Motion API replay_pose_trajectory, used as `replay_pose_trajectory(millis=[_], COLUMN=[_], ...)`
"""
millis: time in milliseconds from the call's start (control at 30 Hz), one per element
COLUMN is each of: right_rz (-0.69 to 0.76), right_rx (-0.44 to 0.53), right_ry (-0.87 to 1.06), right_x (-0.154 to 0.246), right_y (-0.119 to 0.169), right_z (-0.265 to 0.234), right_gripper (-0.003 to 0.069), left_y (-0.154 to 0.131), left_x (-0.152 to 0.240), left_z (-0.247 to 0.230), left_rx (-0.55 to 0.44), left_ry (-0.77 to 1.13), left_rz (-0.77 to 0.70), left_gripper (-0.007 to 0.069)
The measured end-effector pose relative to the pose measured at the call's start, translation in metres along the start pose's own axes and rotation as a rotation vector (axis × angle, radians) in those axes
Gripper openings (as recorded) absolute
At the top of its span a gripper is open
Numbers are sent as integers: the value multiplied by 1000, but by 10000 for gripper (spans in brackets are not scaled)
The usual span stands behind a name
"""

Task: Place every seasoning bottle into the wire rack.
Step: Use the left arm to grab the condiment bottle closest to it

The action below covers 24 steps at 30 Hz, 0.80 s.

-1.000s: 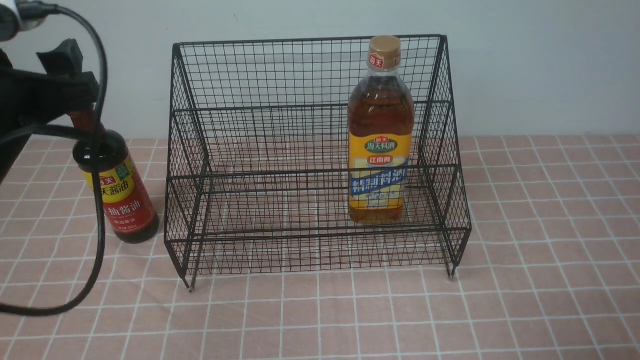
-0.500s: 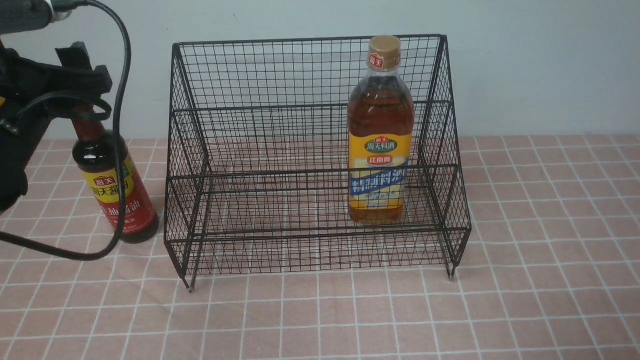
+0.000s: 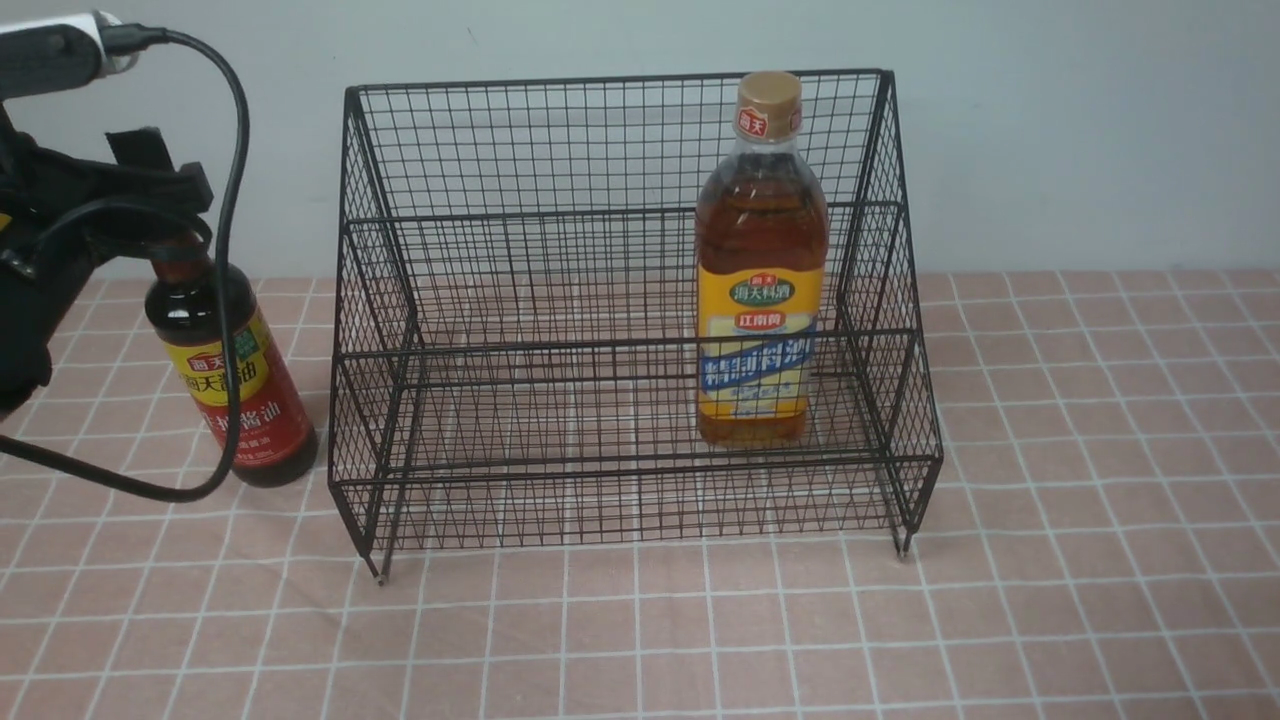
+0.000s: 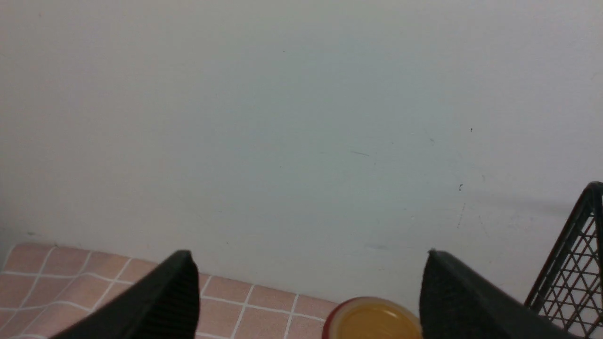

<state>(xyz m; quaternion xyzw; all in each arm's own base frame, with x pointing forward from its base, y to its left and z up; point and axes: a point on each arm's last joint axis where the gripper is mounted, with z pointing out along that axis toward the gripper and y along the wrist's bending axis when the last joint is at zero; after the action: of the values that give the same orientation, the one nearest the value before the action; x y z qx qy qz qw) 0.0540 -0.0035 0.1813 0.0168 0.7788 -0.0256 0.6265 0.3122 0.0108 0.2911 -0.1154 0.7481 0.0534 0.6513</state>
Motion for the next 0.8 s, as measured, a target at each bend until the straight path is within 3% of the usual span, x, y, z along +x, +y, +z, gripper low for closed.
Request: replay_pose_trajectory(millis=[333,800], right_rz=[0,0], right_rx=[0,0], right_ry=[0,0], right_x=[0,0], right_y=[0,0], right_z=[0,0], right_gripper=[-10,-10], left_y=[-6,-9], left_x=[-13,26], left_z=[4,30], left_rx=[32,22], left_ry=[-29,95], left_rz=[28,64], left_gripper=[574,574])
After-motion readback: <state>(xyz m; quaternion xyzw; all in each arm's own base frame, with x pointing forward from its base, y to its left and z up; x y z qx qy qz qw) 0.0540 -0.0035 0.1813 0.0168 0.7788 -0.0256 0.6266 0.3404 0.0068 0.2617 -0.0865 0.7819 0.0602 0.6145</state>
